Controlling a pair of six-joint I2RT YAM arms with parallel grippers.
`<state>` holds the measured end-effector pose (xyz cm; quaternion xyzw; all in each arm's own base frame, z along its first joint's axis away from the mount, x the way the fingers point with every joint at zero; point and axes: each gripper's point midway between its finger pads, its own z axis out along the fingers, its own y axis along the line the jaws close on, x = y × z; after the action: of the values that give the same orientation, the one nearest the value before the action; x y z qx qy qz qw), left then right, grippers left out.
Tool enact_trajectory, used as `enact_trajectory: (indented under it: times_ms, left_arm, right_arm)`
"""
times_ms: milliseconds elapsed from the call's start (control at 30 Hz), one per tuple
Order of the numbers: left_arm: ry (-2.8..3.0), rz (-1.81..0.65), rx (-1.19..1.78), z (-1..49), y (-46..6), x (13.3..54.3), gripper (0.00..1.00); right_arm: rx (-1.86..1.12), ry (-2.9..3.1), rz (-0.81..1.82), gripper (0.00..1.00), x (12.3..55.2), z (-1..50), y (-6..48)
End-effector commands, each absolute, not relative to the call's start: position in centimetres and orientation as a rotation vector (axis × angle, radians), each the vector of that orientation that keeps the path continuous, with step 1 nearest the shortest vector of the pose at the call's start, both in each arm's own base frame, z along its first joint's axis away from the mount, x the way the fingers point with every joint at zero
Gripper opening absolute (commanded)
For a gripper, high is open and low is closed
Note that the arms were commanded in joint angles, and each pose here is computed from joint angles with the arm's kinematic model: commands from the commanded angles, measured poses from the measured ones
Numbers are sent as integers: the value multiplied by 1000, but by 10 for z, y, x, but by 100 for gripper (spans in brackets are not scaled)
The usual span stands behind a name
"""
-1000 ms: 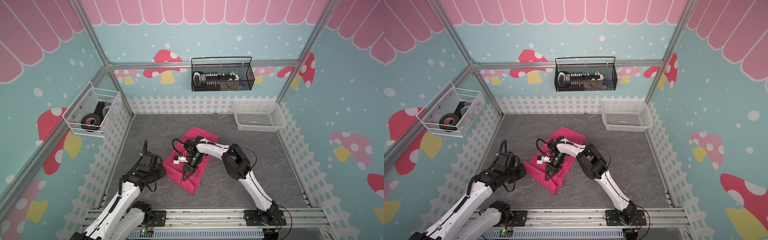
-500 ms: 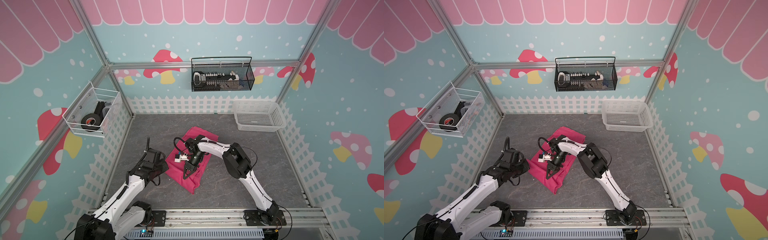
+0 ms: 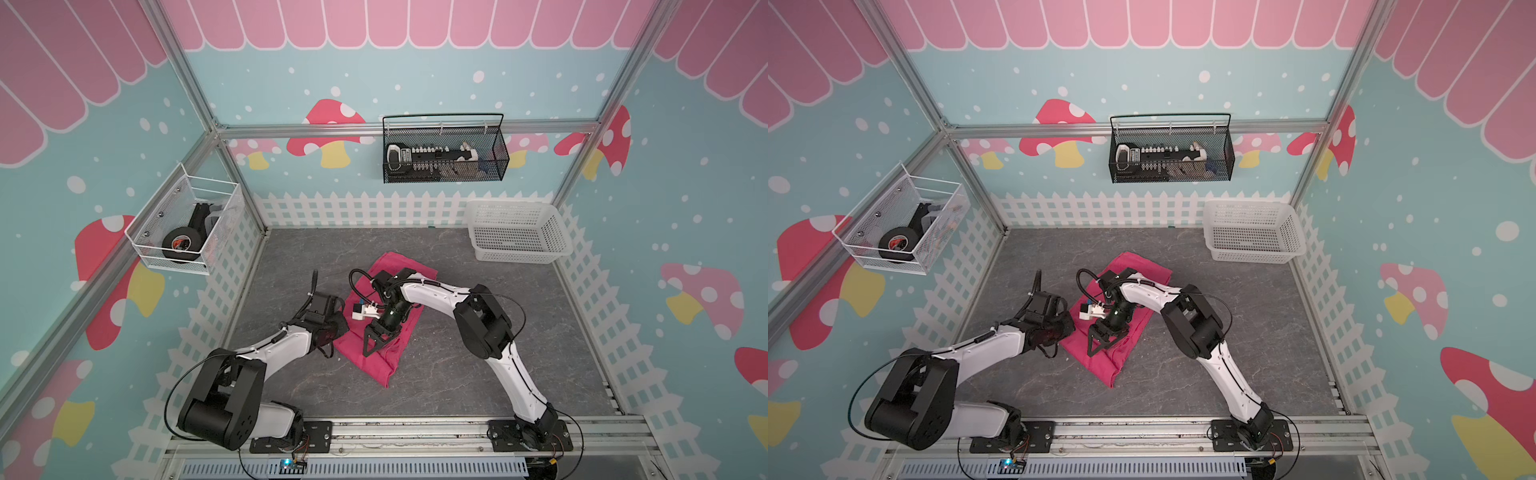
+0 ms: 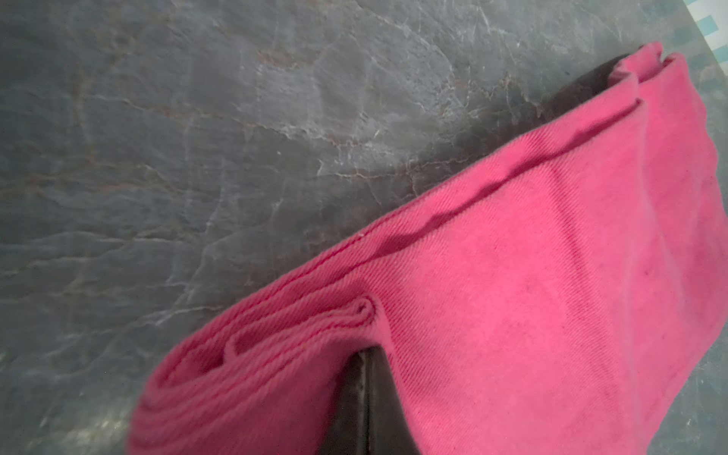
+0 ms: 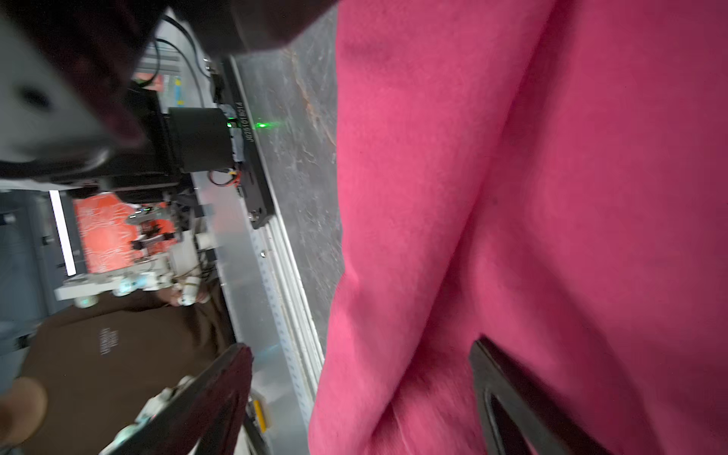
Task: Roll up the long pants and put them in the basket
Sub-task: Roll the long pant at the center of the board.
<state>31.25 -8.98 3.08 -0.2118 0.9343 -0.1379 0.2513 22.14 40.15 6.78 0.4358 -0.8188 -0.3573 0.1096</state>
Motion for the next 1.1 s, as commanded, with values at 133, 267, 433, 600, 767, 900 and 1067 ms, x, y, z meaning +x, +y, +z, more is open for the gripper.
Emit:
enact_trajectory:
  times_ms: [133,267,433,600,767,900,1067]
  left_arm:
    - [2553,-343,-543,18,-95,332,1]
    - [2571,-355,-553,11,-97,334,1]
    - [2592,-384,-569,1,-102,333,1]
    - [2607,-399,-547,0,-105,335,1]
    - [2611,-406,-537,0,-106,335,0]
    - [2615,-412,-535,0,-106,335,0]
    - [2623,-413,-526,0,-106,333,0]
  right_arm:
    - [1705,-2952,-35,85,240,124,357]
    - [1818,-3045,463,81,196,121,362]
    - [1906,-3310,814,73,131,115,387]
    - [2061,-3271,1064,70,96,92,412]
    - [2166,-3080,1418,75,108,67,443]
    - [2135,-3014,1520,75,129,46,456]
    - [1966,-2975,1706,73,171,35,432]
